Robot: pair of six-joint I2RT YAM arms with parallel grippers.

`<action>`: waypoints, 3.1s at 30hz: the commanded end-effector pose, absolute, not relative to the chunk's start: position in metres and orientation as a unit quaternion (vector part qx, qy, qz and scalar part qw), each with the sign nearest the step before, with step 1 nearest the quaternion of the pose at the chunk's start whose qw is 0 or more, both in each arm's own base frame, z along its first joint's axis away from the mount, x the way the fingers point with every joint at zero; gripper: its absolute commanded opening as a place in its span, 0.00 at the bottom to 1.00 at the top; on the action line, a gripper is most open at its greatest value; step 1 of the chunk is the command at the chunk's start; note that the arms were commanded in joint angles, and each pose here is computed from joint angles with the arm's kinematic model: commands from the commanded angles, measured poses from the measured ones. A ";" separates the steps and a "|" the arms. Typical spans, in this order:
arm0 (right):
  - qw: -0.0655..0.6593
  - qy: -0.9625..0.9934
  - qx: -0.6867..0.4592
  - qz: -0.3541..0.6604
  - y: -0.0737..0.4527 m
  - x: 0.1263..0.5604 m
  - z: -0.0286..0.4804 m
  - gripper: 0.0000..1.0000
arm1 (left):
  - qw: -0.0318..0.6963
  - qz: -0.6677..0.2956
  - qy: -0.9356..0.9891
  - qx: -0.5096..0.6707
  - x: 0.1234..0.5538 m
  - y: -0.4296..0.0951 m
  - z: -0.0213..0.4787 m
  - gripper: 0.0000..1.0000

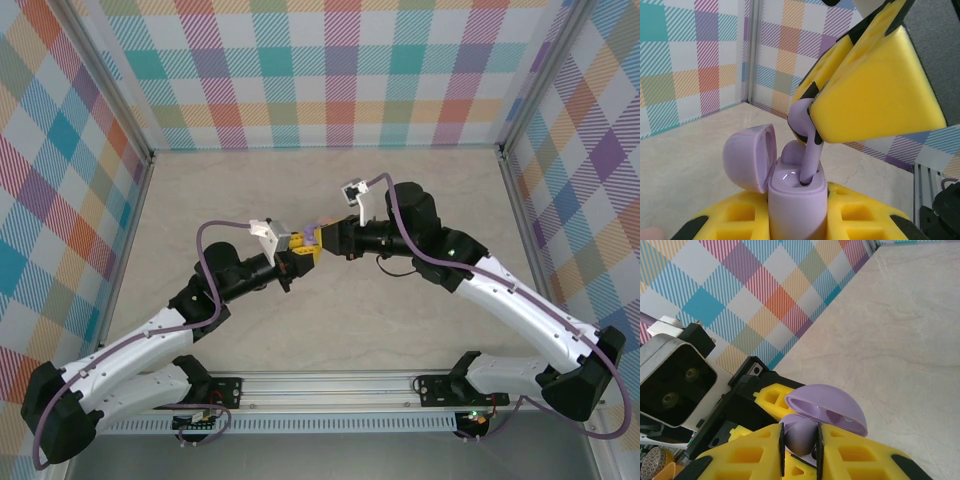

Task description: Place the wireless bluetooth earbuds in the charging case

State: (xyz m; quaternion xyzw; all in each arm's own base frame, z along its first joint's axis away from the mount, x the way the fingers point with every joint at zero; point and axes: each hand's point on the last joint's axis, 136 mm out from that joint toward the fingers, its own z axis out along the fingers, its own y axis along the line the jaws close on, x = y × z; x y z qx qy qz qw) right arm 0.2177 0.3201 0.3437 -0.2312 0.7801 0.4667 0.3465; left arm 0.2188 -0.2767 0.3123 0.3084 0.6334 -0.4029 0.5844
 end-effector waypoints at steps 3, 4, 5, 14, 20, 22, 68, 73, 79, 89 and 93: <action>0.345 0.800 -0.228 0.434 0.316 0.225 0.332 0.23 | 0.623 -0.423 0.568 0.331 0.200 -0.276 0.360 0.00; 0.343 0.802 -0.228 0.432 0.316 0.225 0.331 0.23 | 0.623 -0.423 0.567 0.333 0.199 -0.277 0.360 0.00; 0.342 0.804 -0.228 0.429 0.316 0.226 0.331 0.23 | 0.623 -0.423 0.567 0.334 0.199 -0.277 0.360 0.00; 0.324 0.807 -0.239 0.432 0.319 0.222 0.329 0.24 | 0.625 -0.412 0.565 0.347 0.198 -0.277 0.359 0.00; 0.315 0.813 -0.243 0.425 0.319 0.221 0.325 0.25 | 0.630 -0.407 0.557 0.356 0.195 -0.276 0.362 0.00; 0.314 0.814 -0.245 0.422 0.318 0.220 0.324 0.25 | 0.629 -0.407 0.557 0.358 0.195 -0.276 0.363 0.00; 0.368 0.772 -0.296 0.426 0.307 0.203 0.370 0.56 | 0.600 -0.397 0.604 0.342 0.211 -0.282 0.335 0.00; 0.375 0.769 -0.295 0.426 0.305 0.203 0.374 0.44 | 0.598 -0.397 0.606 0.343 0.211 -0.282 0.334 0.00; 0.372 0.784 -0.282 0.409 0.304 0.211 0.367 0.19 | 0.598 -0.403 0.599 0.348 0.207 -0.283 0.337 0.00; 0.367 0.791 -0.278 0.403 0.307 0.215 0.362 0.14 | 0.593 -0.421 0.580 0.367 0.197 -0.287 0.342 0.00; 0.354 0.791 -0.286 0.408 0.311 0.213 0.359 0.14 | 0.593 -0.424 0.576 0.370 0.195 -0.287 0.344 0.00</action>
